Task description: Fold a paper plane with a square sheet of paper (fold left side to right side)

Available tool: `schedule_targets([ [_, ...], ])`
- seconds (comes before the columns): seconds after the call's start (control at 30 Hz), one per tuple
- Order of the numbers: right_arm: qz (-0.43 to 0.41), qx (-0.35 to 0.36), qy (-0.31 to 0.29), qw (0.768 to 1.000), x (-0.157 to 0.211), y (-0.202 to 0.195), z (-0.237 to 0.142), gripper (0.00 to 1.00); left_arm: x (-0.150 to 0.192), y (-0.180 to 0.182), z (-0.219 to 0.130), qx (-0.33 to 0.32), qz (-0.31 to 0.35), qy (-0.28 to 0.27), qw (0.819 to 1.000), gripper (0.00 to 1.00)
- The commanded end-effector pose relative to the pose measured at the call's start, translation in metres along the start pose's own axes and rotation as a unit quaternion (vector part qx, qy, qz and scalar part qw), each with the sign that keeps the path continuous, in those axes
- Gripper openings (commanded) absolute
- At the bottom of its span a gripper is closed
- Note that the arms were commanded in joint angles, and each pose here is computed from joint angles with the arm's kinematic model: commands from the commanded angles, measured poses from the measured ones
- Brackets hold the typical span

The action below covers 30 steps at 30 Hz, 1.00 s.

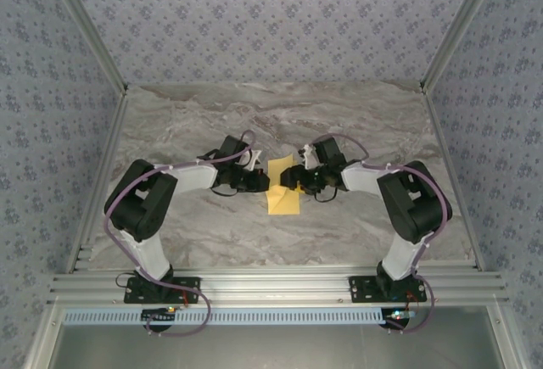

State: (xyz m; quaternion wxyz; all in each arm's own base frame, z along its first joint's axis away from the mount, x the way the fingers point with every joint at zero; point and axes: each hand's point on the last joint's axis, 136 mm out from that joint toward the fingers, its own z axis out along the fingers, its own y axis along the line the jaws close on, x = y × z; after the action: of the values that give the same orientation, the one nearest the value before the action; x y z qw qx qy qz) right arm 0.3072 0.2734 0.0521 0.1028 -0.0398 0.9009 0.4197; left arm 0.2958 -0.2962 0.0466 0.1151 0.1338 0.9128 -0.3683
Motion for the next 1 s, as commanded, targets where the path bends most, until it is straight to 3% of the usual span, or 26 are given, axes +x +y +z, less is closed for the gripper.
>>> schedule_targets([
  [0.0,0.000,0.000,0.002,1.000,-0.007,0.001,0.008,0.48,-0.011,-0.009,-0.015,0.004,0.009,-0.021,1.000,0.21],
  [0.13,-0.006,-0.007,-0.006,1.000,-0.013,0.005,0.006,0.18,-0.017,-0.009,-0.033,0.001,0.003,-0.046,0.999,0.28],
  [0.23,-0.004,-0.038,-0.039,0.999,-0.025,0.015,-0.011,0.08,-0.023,-0.010,-0.057,0.016,-0.016,-0.083,0.996,0.34],
  [0.4,-0.025,-0.111,-0.098,0.989,-0.047,0.048,-0.060,0.05,-0.035,-0.030,-0.108,0.063,-0.040,-0.157,0.985,0.60],
  [0.57,-0.057,-0.184,-0.136,0.972,-0.061,0.100,-0.119,0.06,-0.046,-0.084,-0.165,0.173,-0.042,-0.216,0.960,0.77],
  [0.77,-0.101,-0.239,-0.166,0.951,-0.067,0.164,-0.169,0.07,-0.053,-0.140,-0.214,0.265,-0.017,-0.253,0.930,0.83],
  [0.97,-0.135,-0.279,-0.162,0.937,-0.059,0.217,-0.191,0.08,-0.050,-0.184,-0.226,0.316,0.028,-0.256,0.913,0.83],
])
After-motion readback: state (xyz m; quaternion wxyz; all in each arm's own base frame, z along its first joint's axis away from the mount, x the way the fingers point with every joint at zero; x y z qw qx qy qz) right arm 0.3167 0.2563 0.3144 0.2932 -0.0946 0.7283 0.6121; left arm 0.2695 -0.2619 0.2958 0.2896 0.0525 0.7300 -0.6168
